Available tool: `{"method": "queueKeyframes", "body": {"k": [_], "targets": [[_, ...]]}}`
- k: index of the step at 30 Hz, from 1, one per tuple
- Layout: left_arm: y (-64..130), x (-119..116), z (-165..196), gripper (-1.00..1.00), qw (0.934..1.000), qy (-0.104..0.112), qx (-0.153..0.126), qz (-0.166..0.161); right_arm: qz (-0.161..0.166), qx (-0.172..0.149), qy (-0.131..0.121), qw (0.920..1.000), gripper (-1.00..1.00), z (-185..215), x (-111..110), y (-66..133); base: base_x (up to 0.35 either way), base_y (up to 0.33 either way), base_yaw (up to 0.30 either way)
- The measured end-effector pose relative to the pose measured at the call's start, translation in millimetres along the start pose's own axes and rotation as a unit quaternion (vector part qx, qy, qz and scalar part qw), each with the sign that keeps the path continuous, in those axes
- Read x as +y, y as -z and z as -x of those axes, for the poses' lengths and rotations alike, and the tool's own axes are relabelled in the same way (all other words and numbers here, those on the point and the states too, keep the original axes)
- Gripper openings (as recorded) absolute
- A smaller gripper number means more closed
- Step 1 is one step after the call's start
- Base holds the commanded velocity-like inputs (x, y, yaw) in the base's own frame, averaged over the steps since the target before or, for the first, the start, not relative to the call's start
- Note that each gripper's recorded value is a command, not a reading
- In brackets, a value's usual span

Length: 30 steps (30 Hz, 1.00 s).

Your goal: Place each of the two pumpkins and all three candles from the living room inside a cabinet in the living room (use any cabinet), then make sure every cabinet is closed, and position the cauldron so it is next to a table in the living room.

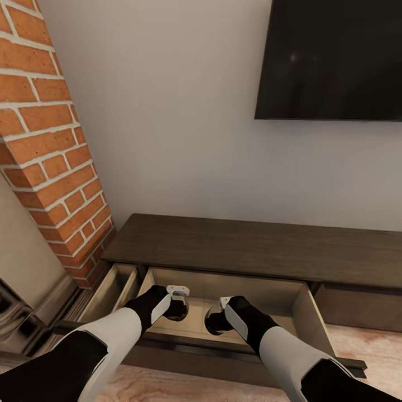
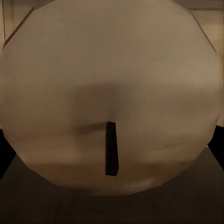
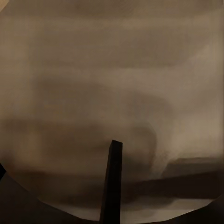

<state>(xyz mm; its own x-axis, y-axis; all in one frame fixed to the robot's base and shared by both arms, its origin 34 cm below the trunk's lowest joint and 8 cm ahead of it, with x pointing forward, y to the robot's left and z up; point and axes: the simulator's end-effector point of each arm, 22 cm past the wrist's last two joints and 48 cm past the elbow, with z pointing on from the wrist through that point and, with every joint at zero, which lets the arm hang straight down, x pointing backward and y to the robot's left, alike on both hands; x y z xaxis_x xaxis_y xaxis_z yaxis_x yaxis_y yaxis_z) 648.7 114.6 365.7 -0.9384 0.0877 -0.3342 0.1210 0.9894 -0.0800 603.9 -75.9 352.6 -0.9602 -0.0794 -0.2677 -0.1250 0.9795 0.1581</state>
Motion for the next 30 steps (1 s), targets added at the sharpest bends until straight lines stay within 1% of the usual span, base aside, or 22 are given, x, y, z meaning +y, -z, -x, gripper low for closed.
{"method": "queueKeyframes", "body": {"k": [6,10,14,30], "targets": [[-0.1,0,0,-1.00,1.0000,0.000,0.001,0.000,0.000,0.000,0.000,1.0000,-1.00,0,0,0.0,0.007,0.000,0.000],[0.2,0,-1,-1.00,1.0000,0.000,0.002,0.000,0.000,0.000,0.000,1.0000,-1.00,0,0,0.2,0.177,0.000,0.000],[0.1,0,-6,-1.00,0.9999,-0.002,0.014,0.001,0.000,0.001,0.000,1.0000,-1.00,0,0,0.0,0.124,0.000,0.000],[-3.5,1,-11,-1.00,0.9997,-0.002,0.022,0.000,0.000,0.005,-0.001,1.0000,-1.00,-3,-1,-3.6,0.006,0.000,0.000]]}}
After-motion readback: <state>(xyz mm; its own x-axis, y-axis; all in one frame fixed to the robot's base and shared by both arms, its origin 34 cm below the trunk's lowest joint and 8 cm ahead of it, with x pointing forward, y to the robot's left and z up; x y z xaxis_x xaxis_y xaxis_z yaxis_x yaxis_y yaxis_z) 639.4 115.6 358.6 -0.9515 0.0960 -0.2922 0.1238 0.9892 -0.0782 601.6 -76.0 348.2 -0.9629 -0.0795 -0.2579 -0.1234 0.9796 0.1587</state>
